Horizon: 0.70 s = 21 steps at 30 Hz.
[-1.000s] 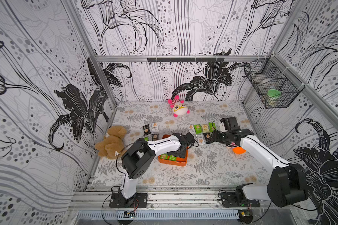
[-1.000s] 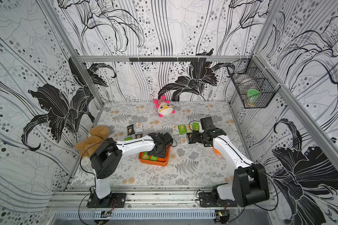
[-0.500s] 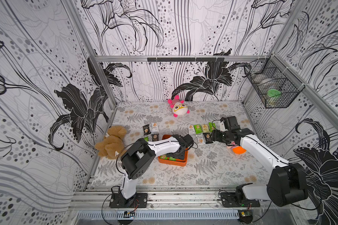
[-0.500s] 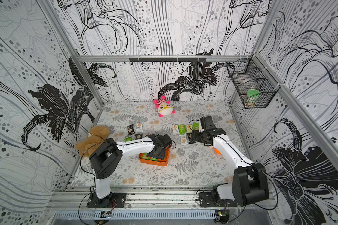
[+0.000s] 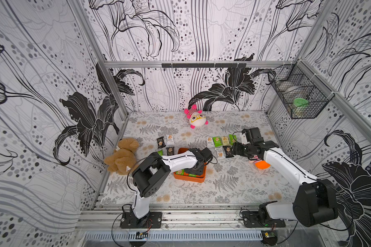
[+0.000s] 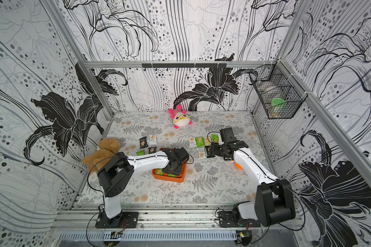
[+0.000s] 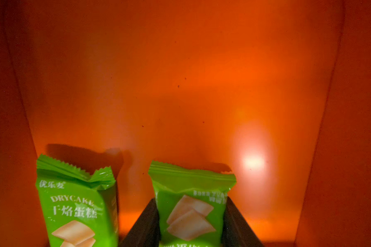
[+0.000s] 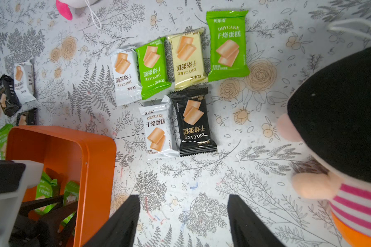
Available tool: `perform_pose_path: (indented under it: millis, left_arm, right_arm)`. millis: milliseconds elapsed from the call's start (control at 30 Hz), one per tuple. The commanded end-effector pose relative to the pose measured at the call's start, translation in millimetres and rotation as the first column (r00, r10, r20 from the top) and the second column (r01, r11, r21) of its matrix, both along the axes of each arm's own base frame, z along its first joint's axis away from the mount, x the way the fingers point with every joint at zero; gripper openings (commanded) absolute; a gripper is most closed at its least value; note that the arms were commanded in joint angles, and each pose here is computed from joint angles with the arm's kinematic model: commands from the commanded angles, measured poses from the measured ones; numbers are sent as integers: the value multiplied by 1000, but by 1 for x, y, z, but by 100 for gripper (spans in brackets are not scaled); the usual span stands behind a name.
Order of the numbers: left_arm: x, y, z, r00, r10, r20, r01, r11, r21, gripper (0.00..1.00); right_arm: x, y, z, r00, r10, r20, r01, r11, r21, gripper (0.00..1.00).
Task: Take the cookies out of the storage box
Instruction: Pick up the cookie from the storage box.
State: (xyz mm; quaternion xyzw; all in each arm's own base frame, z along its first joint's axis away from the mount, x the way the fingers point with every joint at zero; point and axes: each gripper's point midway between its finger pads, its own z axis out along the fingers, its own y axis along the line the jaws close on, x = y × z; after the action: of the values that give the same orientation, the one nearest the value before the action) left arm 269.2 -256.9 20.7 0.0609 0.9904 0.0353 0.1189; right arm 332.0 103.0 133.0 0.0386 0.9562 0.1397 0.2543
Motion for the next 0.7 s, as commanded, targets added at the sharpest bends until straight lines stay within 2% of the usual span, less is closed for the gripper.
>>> perform_pose_path:
  millis: [0,467,667]
  left_arm:
    - [8,-1,5,1000,-8,23,8,1000,14,44]
    - [25,-4,69,991,26,128,-21,999,-38,43]
    - [30,10,93,983,91,161,-75,992,-100,43]
  right_arm:
    - [-1,-4,7,1000,-23,9,23,1000,2,71]
    - [0,-2,16,999,-15,28,15,1000,13,71]
    - [3,1,20,999,-4,36,3,1000,23,71]
